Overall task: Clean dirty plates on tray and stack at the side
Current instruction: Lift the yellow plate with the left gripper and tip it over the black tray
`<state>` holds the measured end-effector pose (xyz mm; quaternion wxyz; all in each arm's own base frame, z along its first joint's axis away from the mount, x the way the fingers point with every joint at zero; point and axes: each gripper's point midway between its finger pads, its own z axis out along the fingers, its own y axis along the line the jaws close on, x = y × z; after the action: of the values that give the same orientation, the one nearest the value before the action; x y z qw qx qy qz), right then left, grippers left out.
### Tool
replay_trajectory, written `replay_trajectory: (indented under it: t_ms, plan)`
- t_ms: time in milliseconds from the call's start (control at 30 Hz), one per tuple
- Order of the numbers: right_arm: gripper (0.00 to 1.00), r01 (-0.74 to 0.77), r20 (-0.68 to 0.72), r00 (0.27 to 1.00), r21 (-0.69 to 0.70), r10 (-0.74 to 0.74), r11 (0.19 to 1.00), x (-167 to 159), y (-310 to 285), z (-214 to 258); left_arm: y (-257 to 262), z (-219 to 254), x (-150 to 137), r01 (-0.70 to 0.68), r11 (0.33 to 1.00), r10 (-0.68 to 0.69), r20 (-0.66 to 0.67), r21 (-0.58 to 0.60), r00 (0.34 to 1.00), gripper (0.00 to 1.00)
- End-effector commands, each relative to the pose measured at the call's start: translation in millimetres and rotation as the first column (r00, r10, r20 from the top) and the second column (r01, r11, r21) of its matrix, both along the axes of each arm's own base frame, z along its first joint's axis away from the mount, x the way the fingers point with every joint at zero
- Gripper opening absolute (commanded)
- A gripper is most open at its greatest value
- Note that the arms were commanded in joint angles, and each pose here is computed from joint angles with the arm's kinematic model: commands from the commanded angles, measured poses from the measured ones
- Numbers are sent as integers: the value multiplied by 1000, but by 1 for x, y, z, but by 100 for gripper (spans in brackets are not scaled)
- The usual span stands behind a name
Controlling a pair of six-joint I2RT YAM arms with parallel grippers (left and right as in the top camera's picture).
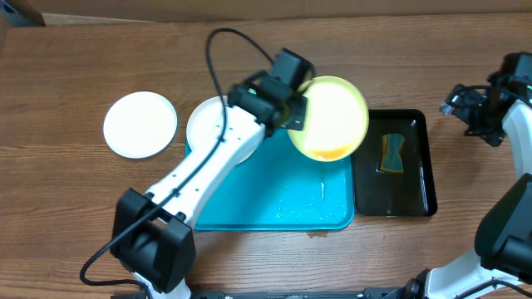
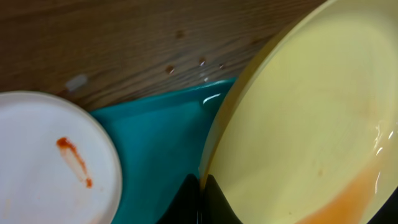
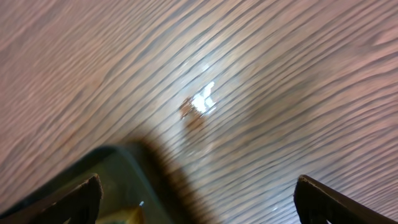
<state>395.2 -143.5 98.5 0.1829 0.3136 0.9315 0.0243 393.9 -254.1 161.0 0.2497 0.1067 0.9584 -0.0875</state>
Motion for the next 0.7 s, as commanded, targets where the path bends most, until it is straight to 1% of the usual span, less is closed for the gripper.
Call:
replay_trajectory:
  t_ms: [0,167,300,367,500,667]
  plan:
    - [100,67,32,997,-4,-67,998,-4,-21,11,-26,20,0,44,999,-47,109,28,993,4]
    - [100,81,36,996,-5,-81,997,-5,-26,12,-63,35,-8,106,994,-105,205,8,973,4]
    - [100,80,36,996,-5,-80,997,-5,-26,12,-84,48,-12,151,987,-163,304,60,939,4]
    - [100,80,36,996,-6,-80,997,-5,-26,12,-92,55,-16,163,979,-196,358,119,913,4]
    - [100,80,36,996,-5,-80,997,-5,-26,12,-103,74,-25,146,949,-268,473,280,839,4]
    - [100,80,36,996,-5,-80,997,-5,-26,12,-118,103,-47,83,882,-371,576,464,728,4]
